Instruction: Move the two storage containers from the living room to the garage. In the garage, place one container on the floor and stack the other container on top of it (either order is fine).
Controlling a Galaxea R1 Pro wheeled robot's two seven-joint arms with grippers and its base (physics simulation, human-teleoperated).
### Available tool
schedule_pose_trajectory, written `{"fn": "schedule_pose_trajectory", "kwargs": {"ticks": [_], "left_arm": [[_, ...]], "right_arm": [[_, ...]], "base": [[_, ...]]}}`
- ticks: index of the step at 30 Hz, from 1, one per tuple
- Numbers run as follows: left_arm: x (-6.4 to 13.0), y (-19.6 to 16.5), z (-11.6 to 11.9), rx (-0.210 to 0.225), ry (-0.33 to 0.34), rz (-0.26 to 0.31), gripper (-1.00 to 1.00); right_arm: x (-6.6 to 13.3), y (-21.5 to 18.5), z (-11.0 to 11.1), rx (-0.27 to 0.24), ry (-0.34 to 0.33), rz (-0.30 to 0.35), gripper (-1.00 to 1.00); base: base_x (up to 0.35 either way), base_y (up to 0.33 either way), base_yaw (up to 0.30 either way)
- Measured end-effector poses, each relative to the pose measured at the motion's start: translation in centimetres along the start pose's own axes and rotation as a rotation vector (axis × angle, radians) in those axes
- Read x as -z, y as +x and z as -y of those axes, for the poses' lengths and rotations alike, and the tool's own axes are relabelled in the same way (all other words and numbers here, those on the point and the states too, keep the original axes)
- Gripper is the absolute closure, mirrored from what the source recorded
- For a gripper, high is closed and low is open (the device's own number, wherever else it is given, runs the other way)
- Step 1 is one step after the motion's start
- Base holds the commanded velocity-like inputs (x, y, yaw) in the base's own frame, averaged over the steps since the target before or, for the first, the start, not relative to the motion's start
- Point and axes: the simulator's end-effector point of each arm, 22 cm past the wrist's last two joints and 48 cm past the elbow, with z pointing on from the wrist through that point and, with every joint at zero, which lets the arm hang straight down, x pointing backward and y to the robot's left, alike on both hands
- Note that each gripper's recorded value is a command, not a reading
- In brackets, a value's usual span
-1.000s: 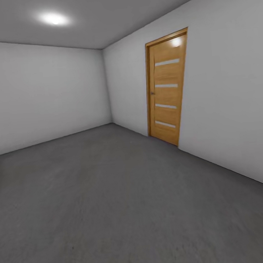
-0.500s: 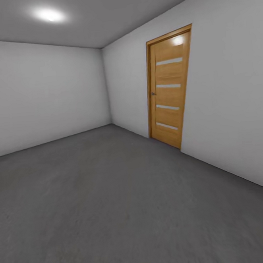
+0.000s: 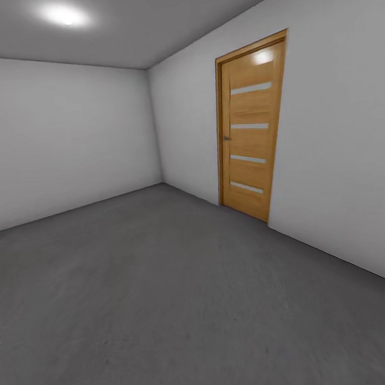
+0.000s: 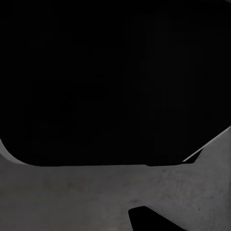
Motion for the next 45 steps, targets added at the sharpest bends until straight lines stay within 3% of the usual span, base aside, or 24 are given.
{"fn": "schedule_pose_trajectory", "kwargs": {"ticks": [32, 38, 45], "left_arm": [[0.0, -0.1, 0.0, 0.000, 0.000, 0.004, -1.00], [0.0, -0.1, 0.0, 0.001, 0.000, 0.006, -1.00], [0.0, -0.2, 0.0, 0.001, 0.000, 0.006, -1.00]], "right_arm": [[0.0, 0.0, -0.1, -0.006, 0.000, 0.000, -1.00], [0.0, -1.0, 0.2, -0.011, 0.003, 0.045, -1.00], [0.0, -1.2, 0.2, 0.007, 0.001, 0.053, -1.00]], "base": [[0.326, 0.000, 0.000], [0.326, 0.000, 0.000], [0.325, 0.000, -0.083]]}}
